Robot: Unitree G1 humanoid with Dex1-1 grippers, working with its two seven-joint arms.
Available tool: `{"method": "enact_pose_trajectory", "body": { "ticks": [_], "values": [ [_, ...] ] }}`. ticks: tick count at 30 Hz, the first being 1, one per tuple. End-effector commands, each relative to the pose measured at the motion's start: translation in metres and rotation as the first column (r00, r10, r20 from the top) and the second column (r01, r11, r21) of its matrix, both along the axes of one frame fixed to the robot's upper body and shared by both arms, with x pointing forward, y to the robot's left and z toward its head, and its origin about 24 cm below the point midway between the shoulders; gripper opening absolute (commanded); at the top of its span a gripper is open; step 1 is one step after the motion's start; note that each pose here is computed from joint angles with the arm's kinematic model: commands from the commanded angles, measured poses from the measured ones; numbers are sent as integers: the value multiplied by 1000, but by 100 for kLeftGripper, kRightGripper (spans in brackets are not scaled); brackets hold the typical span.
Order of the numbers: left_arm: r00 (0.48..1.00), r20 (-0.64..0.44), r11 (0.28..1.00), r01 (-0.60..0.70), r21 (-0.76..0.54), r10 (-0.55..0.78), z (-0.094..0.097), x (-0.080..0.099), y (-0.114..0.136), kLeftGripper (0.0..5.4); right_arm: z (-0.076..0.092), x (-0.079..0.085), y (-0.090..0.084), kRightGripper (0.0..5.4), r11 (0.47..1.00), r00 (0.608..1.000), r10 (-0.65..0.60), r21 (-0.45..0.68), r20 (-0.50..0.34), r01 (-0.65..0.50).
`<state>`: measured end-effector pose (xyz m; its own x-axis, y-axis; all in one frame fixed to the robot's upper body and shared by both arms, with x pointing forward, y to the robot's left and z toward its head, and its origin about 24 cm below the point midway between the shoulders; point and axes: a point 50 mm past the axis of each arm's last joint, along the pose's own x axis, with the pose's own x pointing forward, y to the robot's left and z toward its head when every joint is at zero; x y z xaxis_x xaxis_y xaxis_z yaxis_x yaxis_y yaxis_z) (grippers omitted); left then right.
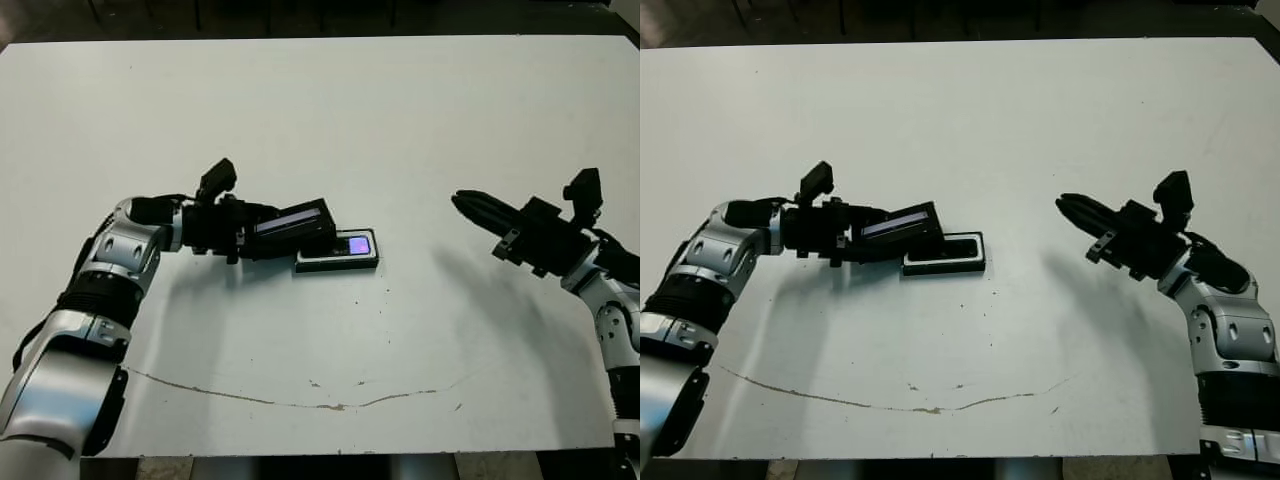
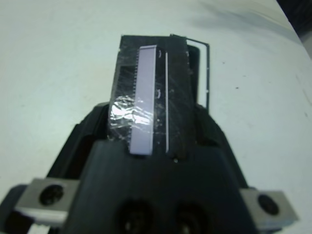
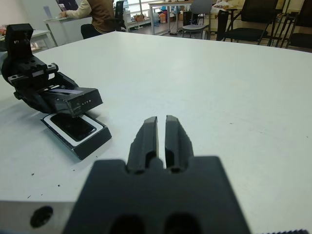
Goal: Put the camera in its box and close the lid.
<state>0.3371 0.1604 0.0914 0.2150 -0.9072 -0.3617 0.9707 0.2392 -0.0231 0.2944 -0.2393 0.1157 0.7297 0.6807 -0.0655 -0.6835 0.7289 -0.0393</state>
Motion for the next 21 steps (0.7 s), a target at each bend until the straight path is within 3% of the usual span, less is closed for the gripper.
{"method": "enact_pose_trajectory", "body": {
  "ticks": [1, 14, 21],
  "values": [
    [999, -51, 999, 10, 34, -8, -10, -5, 3, 284, -5, -2, -3, 0, 1000, 1000, -4, -22, -23, 4],
    [994, -63, 994, 89, 56, -86, -6, -23, 1, 284, -6, 1, -2, 0, 999, 1000, 18, -37, -1, -19],
    [997, -66, 998, 51, 36, -49, -25, -30, -3, 284, -7, 2, -3, 0, 999, 1000, 22, -25, -6, -22]
  ]
}}
